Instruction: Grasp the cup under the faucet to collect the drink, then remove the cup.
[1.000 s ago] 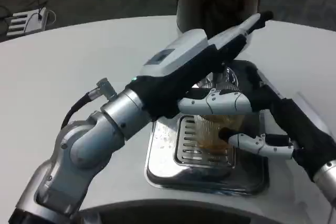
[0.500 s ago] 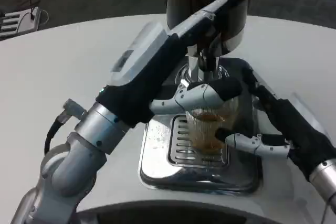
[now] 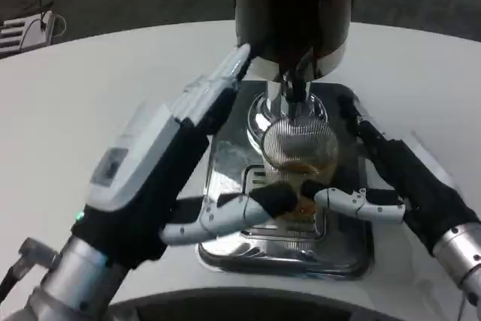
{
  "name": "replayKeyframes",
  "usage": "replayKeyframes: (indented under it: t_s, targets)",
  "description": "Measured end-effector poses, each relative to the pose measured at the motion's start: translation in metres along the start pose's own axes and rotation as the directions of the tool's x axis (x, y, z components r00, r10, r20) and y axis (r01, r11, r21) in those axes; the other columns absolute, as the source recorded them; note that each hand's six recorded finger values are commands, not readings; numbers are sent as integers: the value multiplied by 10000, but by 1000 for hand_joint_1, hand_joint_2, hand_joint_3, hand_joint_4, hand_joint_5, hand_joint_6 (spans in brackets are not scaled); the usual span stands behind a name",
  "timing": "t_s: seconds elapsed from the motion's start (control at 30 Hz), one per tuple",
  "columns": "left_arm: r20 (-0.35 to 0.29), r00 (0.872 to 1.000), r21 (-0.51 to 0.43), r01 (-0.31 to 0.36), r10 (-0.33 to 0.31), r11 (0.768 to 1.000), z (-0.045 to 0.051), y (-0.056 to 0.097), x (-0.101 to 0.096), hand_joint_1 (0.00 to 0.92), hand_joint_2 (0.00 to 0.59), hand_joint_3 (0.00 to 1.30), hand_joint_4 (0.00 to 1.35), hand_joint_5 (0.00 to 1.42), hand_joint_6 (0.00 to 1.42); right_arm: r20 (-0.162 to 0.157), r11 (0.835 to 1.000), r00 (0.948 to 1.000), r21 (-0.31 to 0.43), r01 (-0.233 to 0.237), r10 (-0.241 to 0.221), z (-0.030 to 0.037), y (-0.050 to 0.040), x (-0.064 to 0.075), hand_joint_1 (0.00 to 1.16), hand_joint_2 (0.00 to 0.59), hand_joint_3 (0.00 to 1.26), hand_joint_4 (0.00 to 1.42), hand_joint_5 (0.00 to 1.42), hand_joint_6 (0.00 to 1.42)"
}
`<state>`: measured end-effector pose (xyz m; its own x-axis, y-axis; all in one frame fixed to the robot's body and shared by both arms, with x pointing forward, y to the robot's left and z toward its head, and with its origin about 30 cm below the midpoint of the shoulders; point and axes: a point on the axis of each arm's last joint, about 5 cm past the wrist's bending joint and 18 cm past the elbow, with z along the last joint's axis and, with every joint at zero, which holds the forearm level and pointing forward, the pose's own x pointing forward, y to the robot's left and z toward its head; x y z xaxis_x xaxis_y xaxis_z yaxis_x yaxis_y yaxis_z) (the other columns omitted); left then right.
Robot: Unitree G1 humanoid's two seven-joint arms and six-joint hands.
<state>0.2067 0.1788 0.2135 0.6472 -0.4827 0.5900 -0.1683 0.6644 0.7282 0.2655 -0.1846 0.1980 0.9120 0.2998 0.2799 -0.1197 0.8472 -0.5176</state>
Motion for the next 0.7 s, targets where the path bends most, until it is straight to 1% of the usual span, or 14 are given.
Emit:
replayKeyframes:
  t_s: [0.03,0.13,0.2,0.23,0.3,0.33,0.4,0.43,0.5,0.53,0.63,0.7]
  targets:
    - [-222,9997,135,114,-111,9998,26,-2,-71,0,108,0,0,0,39,22,10000,10000,13,-21,21,2,4,14,768,212,0,0,0,62]
    - [-787,9968,313,190,-165,9993,81,33,-223,0,108,0,0,0,34,93,9999,9999,41,-95,94,1,22,39,765,216,0,0,0,63]
    - [-1180,9927,411,303,-252,9987,99,59,-314,0,107,0,0,0,31,84,9999,9999,75,-112,112,-7,34,50,762,219,0,0,0,72]
    - [-1467,9885,468,429,-356,9980,107,75,-375,0,107,0,0,0,30,82,9998,9999,140,-127,126,-16,46,61,761,220,0,0,0,75]
    - [-1840,9816,471,610,-514,9970,106,82,-449,0,107,0,0,0,29,64,9997,9999,215,-133,131,-29,56,67,760,221,0,0,0,76]
    - [-2170,9736,413,815,-707,9958,111,85,-515,0,107,0,0,0,29,127,9995,9998,295,-151,147,-27,71,82,755,219,0,0,0,86]
    - [-2380,9676,415,973,-847,9944,114,97,-557,0,107,0,0,0,32,231,9992,9996,354,-161,153,-15,83,98,752,218,0,0,0,90]
    - [-2555,9619,451,1123,-972,9926,116,114,-589,0,107,0,0,0,33,357,9991,9993,386,-153,139,-4,91,108,751,218,0,0,0,90]
    - [-2772,9545,417,1265,-1101,9911,116,120,-625,0,107,0,0,0,35,488,9991,9987,396,-132,112,6,96,115,749,217,0,0,0,91]
    - [-2927,9482,350,1396,-1234,9896,115,116,-645,0,107,0,0,0,36,552,9991,9984,422,-106,83,12,103,121,749,217,0,0,0,91]
    - [-3145,9387,248,1569,-1413,9873,114,109,-678,0,107,0,0,0,38,624,9986,9980,524,23,-56,7,136,129,751,219,0,0,0,92]
    - [-3281,9320,165,1686,-1539,9855,114,103,-698,0,107,2,0,0,39,583,9981,9982,603,114,-150,-7,164,134,753,221,0,0,0,104]
